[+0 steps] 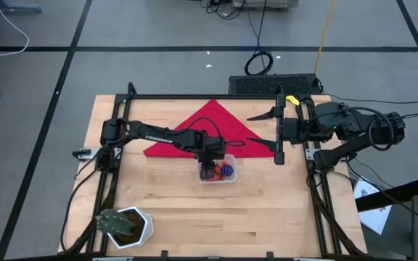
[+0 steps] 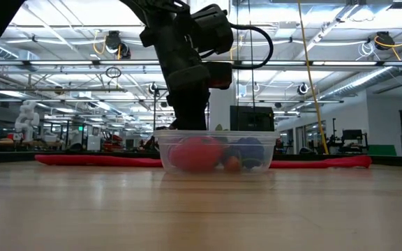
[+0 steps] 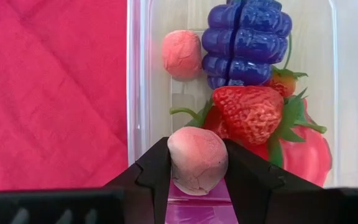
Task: Pick and placing Produce into tupperware
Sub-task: Put the pink peach in the transparent bin
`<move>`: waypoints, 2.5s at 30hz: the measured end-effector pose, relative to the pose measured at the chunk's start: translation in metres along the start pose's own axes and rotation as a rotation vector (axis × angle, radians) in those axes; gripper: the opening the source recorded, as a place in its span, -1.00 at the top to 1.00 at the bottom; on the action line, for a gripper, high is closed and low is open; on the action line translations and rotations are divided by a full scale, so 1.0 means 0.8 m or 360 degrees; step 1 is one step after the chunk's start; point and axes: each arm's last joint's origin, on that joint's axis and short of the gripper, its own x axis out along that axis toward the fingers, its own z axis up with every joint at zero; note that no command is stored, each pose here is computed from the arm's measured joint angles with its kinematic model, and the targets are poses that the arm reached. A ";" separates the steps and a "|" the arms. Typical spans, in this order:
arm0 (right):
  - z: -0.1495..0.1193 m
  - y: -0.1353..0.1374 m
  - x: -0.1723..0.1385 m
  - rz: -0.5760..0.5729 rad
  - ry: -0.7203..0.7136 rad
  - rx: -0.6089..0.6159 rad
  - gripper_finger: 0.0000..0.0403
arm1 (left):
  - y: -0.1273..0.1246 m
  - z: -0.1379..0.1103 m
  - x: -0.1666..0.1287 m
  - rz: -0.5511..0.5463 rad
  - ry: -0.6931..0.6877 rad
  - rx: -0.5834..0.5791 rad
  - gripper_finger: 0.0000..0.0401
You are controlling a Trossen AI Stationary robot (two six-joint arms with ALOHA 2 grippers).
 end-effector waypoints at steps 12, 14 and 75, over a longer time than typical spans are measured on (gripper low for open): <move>0.000 0.000 0.000 0.0000 0.0000 0.0000 -0.13 | -0.001 0.000 0.000 -0.0020 0.0007 0.0017 0.36; 0.000 0.000 0.000 0.0000 0.0000 0.0000 -0.13 | -0.001 -0.001 -0.001 -0.0043 0.0010 0.0017 0.36; -0.002 0.001 0.000 0.0012 0.0020 0.0042 -0.13 | -0.002 -0.001 -0.001 -0.0072 0.0010 0.0019 0.20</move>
